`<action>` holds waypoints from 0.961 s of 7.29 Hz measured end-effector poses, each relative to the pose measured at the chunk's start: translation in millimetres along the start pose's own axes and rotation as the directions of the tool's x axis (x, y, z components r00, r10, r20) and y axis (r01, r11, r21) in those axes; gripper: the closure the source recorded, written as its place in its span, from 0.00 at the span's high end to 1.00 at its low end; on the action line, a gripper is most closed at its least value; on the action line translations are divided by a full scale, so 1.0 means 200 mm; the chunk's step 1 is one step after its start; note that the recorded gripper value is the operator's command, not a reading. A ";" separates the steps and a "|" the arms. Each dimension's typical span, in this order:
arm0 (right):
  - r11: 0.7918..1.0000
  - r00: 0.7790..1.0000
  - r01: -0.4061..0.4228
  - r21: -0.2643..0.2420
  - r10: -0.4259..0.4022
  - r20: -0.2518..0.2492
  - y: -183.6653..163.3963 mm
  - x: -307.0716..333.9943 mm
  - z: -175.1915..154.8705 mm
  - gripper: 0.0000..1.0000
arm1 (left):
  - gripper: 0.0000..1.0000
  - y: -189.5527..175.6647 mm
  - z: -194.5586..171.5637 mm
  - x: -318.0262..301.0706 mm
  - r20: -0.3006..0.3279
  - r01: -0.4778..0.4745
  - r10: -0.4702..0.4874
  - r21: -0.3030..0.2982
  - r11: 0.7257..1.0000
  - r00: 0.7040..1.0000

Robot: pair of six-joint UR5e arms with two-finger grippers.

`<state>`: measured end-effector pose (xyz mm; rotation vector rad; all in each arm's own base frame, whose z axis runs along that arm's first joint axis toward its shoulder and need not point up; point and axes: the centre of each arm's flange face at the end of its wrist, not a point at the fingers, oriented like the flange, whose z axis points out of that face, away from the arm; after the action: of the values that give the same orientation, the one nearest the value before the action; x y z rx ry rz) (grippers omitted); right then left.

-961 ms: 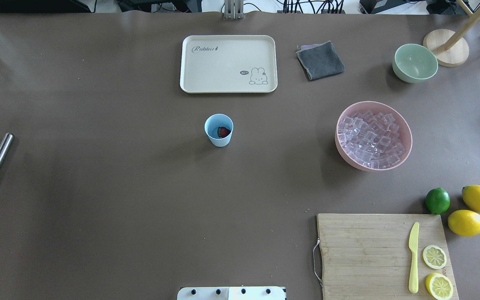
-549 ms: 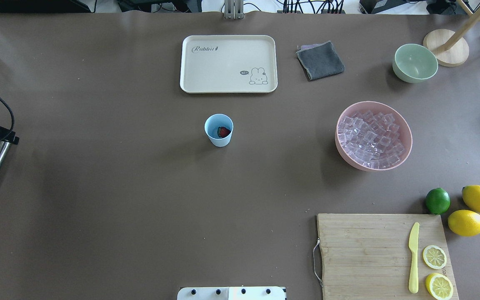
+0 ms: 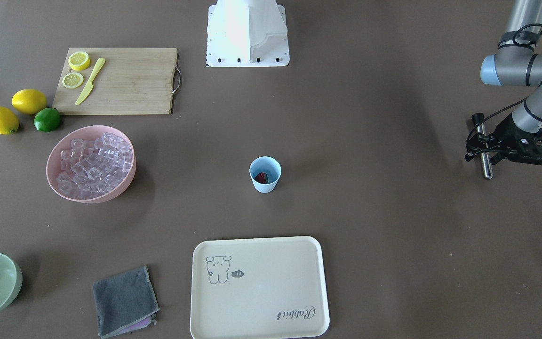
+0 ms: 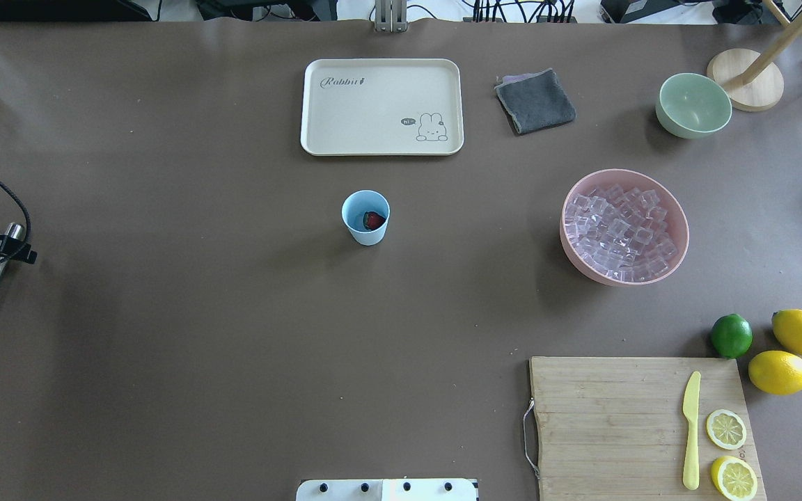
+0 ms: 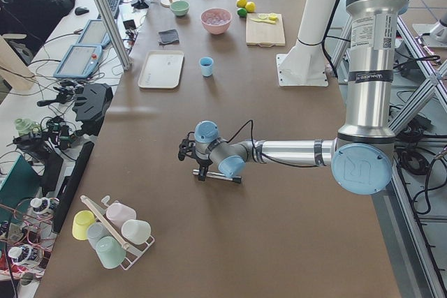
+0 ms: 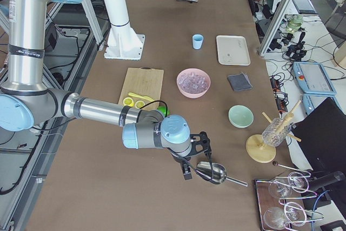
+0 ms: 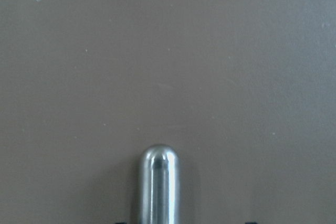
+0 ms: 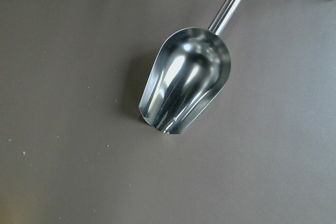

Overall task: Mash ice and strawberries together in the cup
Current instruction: 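Lift the metal pestle upright with the left gripper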

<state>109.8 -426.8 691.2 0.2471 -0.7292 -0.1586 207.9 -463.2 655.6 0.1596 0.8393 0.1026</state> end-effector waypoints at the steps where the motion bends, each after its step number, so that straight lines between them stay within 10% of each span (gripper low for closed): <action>1: 1.000 1.000 0.001 0.002 -0.001 0.001 -0.01 0.00 0.00 0.99 | 0.28 0.04 0.00 -0.02 -0.002 -0.005 0.005 -0.002 1.000 1.000; 7: 1.000 1.000 0.004 0.012 -0.004 0.022 0.00 -0.02 -0.02 0.99 | 0.22 -0.01 -0.06 0.05 -0.023 -0.110 0.111 0.028 0.993 0.994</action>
<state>109.3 -425.5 685.2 0.2584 -0.7517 -0.1607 204.5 -462.9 640.1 0.2302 0.8561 0.1980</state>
